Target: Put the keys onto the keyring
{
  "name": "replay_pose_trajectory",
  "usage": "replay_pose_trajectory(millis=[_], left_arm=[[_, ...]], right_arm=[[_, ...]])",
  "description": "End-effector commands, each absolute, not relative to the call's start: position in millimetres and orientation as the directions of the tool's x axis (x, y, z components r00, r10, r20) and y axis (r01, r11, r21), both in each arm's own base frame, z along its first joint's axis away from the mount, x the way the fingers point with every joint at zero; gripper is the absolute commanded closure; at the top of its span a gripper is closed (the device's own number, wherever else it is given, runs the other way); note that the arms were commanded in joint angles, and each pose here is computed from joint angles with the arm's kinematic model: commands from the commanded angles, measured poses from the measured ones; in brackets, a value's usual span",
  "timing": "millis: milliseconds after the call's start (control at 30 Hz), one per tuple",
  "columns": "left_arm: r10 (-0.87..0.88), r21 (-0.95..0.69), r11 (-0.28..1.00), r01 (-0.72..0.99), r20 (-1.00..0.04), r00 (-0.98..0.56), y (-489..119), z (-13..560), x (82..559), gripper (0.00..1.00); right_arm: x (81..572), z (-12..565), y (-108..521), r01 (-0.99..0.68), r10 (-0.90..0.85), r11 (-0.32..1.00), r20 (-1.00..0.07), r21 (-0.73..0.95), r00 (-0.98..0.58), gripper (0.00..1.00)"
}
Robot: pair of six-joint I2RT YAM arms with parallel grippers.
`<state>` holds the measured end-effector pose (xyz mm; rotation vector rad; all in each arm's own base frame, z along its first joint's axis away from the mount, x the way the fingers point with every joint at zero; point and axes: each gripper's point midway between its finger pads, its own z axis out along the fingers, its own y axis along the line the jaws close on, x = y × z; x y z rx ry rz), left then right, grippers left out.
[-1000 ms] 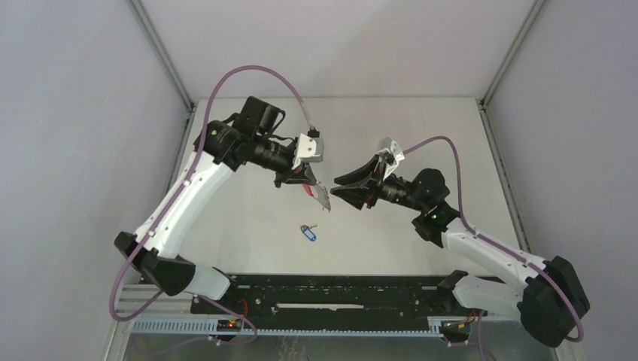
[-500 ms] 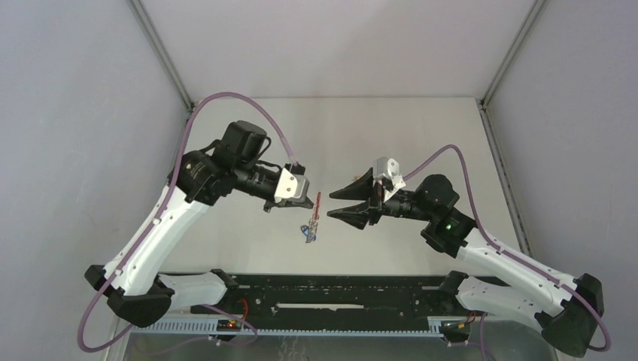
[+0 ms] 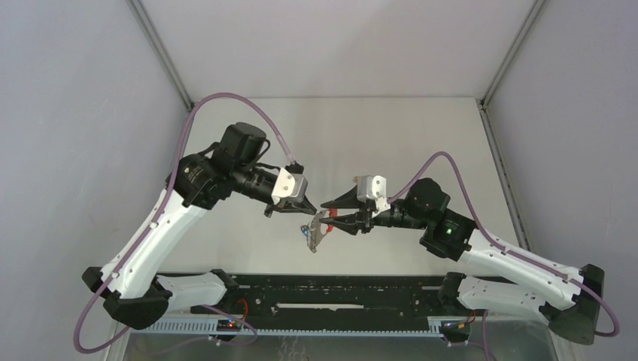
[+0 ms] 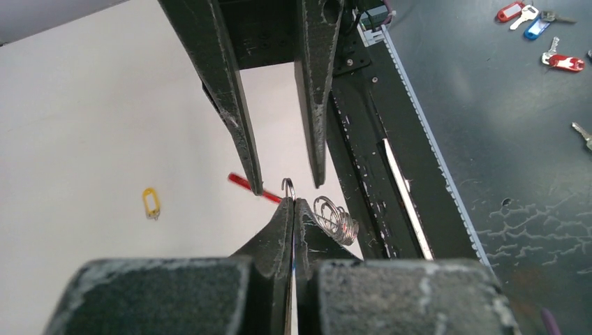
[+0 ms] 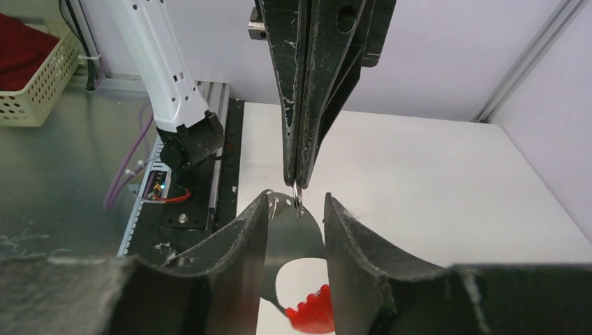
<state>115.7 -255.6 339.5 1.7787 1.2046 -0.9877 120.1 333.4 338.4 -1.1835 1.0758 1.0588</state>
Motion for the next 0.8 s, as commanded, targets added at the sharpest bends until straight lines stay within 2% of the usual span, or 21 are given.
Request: replay_pose_trajectory(millis=[0,400,500,667,700,767], left_arm=[[0.291,0.185,-0.285,0.940,-0.918,0.269,-256.3,361.1,102.8,1.00],[0.273,0.191,-0.278,0.942,-0.924,0.268,-255.7,368.0,100.2,1.00],[0.272,0.197,-0.275,0.941,-0.923,0.273,-254.7,368.9,99.8,1.00],[0.275,0.207,-0.264,0.942,-0.920,0.279,-253.9,369.4,101.4,1.00],[0.280,0.202,-0.250,0.947,-0.921,0.270,-254.7,368.9,103.5,0.95],[0.288,0.195,-0.220,0.956,-0.923,0.255,-254.9,368.8,107.2,0.67]], right_arm=[[126.2,364.3,333.1,-0.957,0.070,0.145,-0.962,-0.252,0.264,0.59],[124.4,355.9,345.2,-0.948,-0.013,0.143,-0.958,-0.285,0.286,0.85],[123.7,357.8,343.9,-0.946,-0.014,0.143,-0.957,-0.290,0.291,1.00],[122.8,354.5,343.0,-0.953,-0.047,0.134,-0.963,-0.270,0.266,1.00],[122.3,356.9,342.7,-0.956,-0.038,0.137,-0.966,-0.259,0.256,1.00],[120.7,359.5,341.7,-0.967,-0.020,0.139,-0.977,-0.215,0.214,1.00]])
